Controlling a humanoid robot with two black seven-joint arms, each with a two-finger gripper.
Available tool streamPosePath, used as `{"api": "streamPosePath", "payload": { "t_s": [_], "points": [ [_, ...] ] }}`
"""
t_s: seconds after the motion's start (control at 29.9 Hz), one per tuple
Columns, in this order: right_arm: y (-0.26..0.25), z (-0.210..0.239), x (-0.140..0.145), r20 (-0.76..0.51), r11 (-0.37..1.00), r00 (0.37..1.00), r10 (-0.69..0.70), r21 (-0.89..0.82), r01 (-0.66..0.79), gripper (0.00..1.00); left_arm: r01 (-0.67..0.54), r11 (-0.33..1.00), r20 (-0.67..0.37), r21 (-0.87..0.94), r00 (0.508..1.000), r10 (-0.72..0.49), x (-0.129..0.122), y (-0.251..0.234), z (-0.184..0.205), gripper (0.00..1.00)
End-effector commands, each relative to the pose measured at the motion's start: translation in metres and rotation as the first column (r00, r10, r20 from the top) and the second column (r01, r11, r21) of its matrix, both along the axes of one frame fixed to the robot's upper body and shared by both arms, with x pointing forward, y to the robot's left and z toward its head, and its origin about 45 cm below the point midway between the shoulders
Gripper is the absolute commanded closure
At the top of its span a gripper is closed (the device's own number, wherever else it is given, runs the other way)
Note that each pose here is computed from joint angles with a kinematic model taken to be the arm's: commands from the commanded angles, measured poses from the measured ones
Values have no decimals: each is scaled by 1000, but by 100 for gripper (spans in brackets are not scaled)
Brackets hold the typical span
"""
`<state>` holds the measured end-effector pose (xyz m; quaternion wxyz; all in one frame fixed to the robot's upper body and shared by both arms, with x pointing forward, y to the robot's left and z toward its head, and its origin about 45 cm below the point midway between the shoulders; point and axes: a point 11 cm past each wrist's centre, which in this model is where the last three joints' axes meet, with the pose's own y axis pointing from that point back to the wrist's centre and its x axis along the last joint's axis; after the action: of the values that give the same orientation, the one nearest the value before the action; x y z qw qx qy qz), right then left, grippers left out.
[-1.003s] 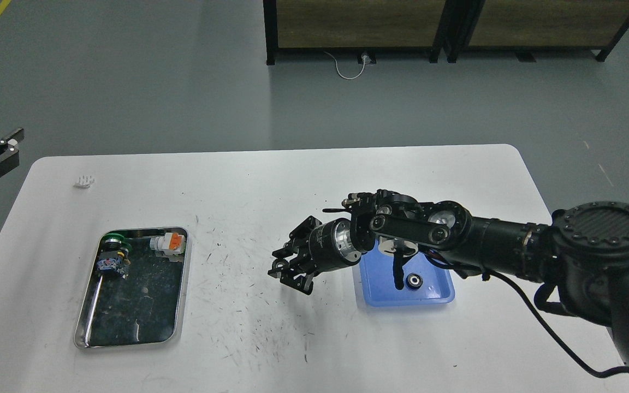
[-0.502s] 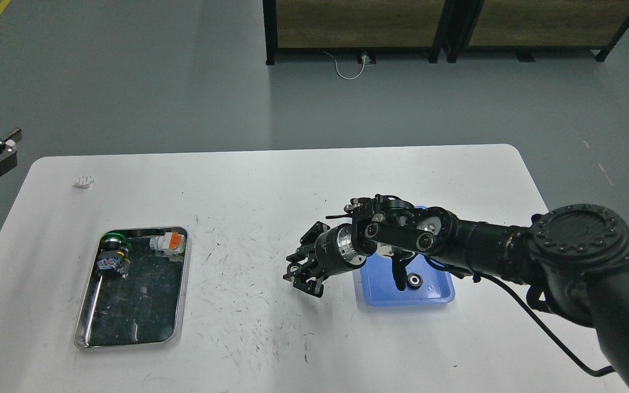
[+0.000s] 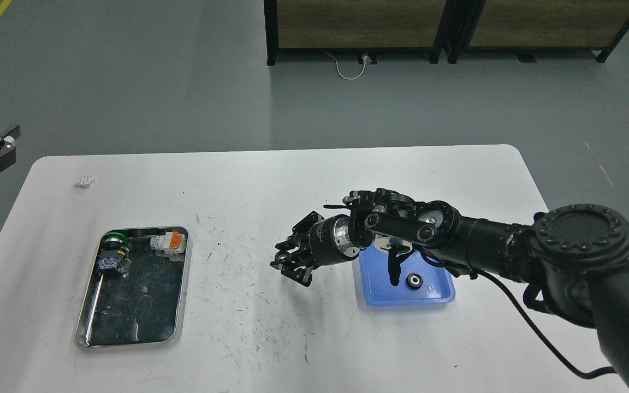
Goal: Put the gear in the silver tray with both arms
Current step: 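Carry the gear toward the silver tray and set it on the table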
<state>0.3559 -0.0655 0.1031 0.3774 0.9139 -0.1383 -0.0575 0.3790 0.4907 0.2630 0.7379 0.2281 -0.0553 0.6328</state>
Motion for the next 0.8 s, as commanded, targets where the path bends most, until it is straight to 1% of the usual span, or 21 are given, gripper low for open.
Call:
{"api": "streamPosePath", "payload": {
  "t_s": [0.0, 0.1, 0.27, 0.37, 0.5, 0.6, 0.77],
  "points": [
    [7, -3, -13, -113, 995, 993, -21, 97, 32, 72, -18, 1000, 3, -19, 1000, 18, 0, 1, 1, 3],
    [8, -9, -26, -172, 992, 985, 2, 123, 20, 71, -26, 1000, 4, -15, 1000, 26, 0, 2, 0, 3],
    [4, -22, -41, -231, 991, 973, 21, 130, 10, 68, -35, 999, 3, -11, 999, 36, 0, 1, -4, 3],
    [2, -26, -47, -249, 992, 968, 33, 130, 0, 68, -41, 999, 1, -8, 999, 41, 0, 2, -5, 3],
    [0, -29, -48, -250, 993, 968, 32, 121, -1, 65, -49, 999, -4, -4, 999, 48, -3, 4, -8, 3],
    [-2, -30, -46, -247, 993, 969, 25, 115, 4, 56, -52, 999, -4, 0, 999, 52, -4, 6, -7, 3],
    [-8, -31, -39, -237, 994, 972, -3, 104, 28, 34, -54, 999, -4, 2, 999, 54, -5, 8, -7, 3]
  ]
}}
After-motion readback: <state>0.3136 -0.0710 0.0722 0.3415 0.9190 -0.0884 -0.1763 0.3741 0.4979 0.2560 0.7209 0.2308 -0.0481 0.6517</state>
